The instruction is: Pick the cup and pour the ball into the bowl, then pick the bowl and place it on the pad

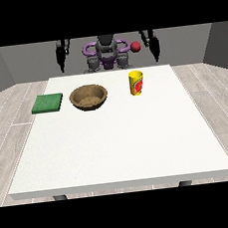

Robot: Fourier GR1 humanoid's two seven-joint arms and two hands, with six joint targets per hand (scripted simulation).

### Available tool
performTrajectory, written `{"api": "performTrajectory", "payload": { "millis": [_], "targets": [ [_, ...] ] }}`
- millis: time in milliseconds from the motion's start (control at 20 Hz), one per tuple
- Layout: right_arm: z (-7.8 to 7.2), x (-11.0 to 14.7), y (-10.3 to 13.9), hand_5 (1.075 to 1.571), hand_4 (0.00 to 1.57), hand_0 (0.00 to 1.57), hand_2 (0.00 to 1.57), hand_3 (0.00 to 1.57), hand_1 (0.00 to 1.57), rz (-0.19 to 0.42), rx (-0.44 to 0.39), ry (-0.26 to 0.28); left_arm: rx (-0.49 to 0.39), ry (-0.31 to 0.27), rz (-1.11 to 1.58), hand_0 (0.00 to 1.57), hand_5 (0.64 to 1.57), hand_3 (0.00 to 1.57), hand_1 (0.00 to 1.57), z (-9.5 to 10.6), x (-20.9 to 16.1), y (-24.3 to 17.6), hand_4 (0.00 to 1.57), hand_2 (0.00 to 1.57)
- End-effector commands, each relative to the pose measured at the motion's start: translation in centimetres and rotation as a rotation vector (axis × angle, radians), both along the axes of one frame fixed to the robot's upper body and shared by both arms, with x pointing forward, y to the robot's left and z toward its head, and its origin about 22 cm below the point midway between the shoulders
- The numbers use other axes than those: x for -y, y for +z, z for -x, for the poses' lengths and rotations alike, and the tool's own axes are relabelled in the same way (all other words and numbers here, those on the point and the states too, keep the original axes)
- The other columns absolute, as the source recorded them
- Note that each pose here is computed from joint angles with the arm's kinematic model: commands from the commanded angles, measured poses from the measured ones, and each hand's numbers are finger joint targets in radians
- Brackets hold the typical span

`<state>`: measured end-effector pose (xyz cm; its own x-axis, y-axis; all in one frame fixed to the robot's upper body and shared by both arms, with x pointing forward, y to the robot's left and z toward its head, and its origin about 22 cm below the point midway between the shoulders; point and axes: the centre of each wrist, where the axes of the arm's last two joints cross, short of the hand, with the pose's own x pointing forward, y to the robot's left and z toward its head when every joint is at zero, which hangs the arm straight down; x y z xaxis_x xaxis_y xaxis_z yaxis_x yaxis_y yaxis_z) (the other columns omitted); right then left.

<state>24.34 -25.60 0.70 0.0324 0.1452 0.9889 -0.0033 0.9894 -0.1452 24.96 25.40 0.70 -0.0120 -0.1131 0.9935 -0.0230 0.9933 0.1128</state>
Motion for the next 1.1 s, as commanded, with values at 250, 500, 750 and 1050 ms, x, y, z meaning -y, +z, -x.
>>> {"api": "performTrajectory", "payload": {
  "millis": [250,500,750,1050],
  "targets": [
    [-0.2,0.9,3.3,1.533,0.87,0.00,0.00,0.00,0.00,0.026,0.017,-0.005,0.011,-0.005,-0.016,0.00,1.566,0.00,0.00,-0.2,-0.7,3.2,0.66,0.00],
    [3.1,1.2,3.3,1.532,0.86,0.00,0.00,0.00,0.00,-0.177,-0.246,-0.075,-0.259,0.023,0.256,0.00,1.564,0.00,0.00,1.6,2.2,4.2,0.63,0.00],
    [2.9,0.1,8.8,1.548,0.79,0.00,0.00,0.00,0.00,-0.194,-0.094,-0.057,-0.119,-0.004,0.226,0.00,1.560,0.00,0.00,1.8,4.4,8.5,0.58,0.00],
    [0.4,-0.2,9.8,1.540,0.72,0.00,0.00,0.00,0.00,-0.187,0.123,-0.057,0.102,-0.029,0.173,0.00,1.555,0.00,0.00,-0.4,5.9,7.8,0.61,0.00]
  ]
}}
